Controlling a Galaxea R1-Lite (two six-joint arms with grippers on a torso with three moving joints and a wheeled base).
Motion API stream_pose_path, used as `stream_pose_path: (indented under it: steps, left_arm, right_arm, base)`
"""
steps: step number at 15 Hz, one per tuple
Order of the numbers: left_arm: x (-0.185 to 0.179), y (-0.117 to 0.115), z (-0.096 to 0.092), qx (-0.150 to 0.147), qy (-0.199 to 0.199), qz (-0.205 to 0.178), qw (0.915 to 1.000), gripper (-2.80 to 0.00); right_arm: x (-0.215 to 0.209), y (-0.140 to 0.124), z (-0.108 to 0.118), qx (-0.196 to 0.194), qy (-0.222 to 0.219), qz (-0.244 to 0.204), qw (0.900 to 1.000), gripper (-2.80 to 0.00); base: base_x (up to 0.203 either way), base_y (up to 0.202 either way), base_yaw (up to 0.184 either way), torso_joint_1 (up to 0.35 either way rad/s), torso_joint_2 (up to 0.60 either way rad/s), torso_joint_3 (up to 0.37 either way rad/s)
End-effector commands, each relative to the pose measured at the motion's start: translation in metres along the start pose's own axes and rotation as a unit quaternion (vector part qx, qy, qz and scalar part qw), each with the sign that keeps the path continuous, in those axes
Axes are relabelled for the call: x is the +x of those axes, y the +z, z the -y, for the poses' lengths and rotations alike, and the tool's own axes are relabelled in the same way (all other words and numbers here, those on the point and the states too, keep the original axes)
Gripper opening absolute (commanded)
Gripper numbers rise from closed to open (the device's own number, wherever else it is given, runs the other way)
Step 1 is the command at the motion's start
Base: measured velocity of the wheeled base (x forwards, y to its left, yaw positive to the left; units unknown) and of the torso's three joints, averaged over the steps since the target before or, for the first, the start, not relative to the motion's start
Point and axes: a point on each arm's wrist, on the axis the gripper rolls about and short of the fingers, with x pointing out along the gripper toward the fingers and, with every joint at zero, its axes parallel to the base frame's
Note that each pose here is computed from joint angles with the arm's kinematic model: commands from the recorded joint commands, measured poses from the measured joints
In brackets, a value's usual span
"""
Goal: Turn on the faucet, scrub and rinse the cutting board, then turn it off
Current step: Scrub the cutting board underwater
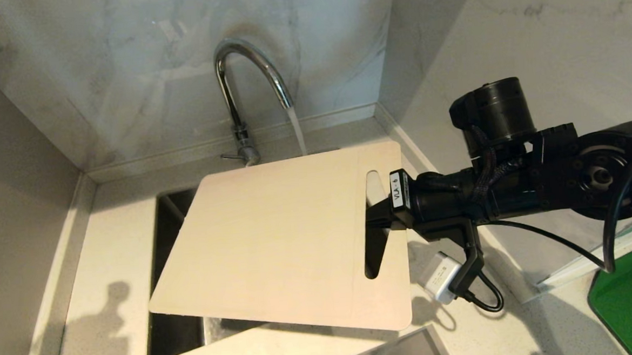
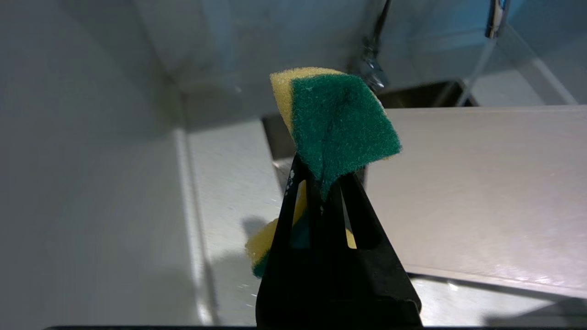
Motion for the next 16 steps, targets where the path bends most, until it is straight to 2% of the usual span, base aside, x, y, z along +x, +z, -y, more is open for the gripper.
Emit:
stream_pose_path:
  steps: [1, 3, 5, 7, 8, 12, 16]
  left_arm:
    - [0.055, 0.014, 0.016, -0.049, -0.066, -0.124, 0.9889, -2.8]
    - [0.075, 0.012, 0.041, -0.101, -0.136, -0.194, 0.9663, -2.8]
    - [0.097, 0.001, 0.075, -0.133, -0.183, -0.272, 0.9355, -2.8]
    - [0.119, -0.011, 0.105, -0.165, -0.187, -0.332, 0.9096, -2.8]
    - [0.128, -0.015, 0.117, -0.171, -0.188, -0.35, 0.9019, -2.8]
    - [0.152, -0.011, 0.154, -0.187, -0.205, -0.364, 0.8893, -2.8]
    - [0.17, -0.02, 0.17, -0.181, -0.19, -0.37, 0.8914, -2.8]
  right_arm:
    - [0.0, 0.001, 0.001, -0.008, -0.003, 0.002, 1.0, -2.8]
    - [-0.004, 0.004, 0.001, -0.007, -0.002, 0.002, 1.0, -2.8]
    - [-0.005, 0.007, 0.006, -0.013, -0.007, 0.004, 1.0, -2.8]
    - [-0.004, 0.014, 0.016, -0.025, -0.02, 0.014, 0.999, -2.8]
    - [-0.003, 0.017, 0.016, -0.025, -0.02, 0.019, 0.999, -2.8]
    - [-0.002, 0.028, 0.018, -0.026, -0.022, 0.033, 0.999, -2.8]
    - [-0.002, 0.029, 0.016, -0.021, -0.02, 0.035, 0.999, -2.8]
  base:
    - [0.0, 0.0, 0.0, 0.0, 0.0, 0.0]
    - [0.0, 0.0, 0.0, 0.0, 0.0, 0.0]
    - [0.0, 0.0, 0.0, 0.0, 0.0, 0.0]
    - [0.0, 0.0, 0.0, 0.0, 0.0, 0.0]
    - [0.0, 0.0, 0.0, 0.0, 0.0, 0.0]
    - [0.0, 0.0, 0.0, 0.0, 0.0, 0.0]
    - [0.0, 0.0, 0.0, 0.0, 0.0, 0.0]
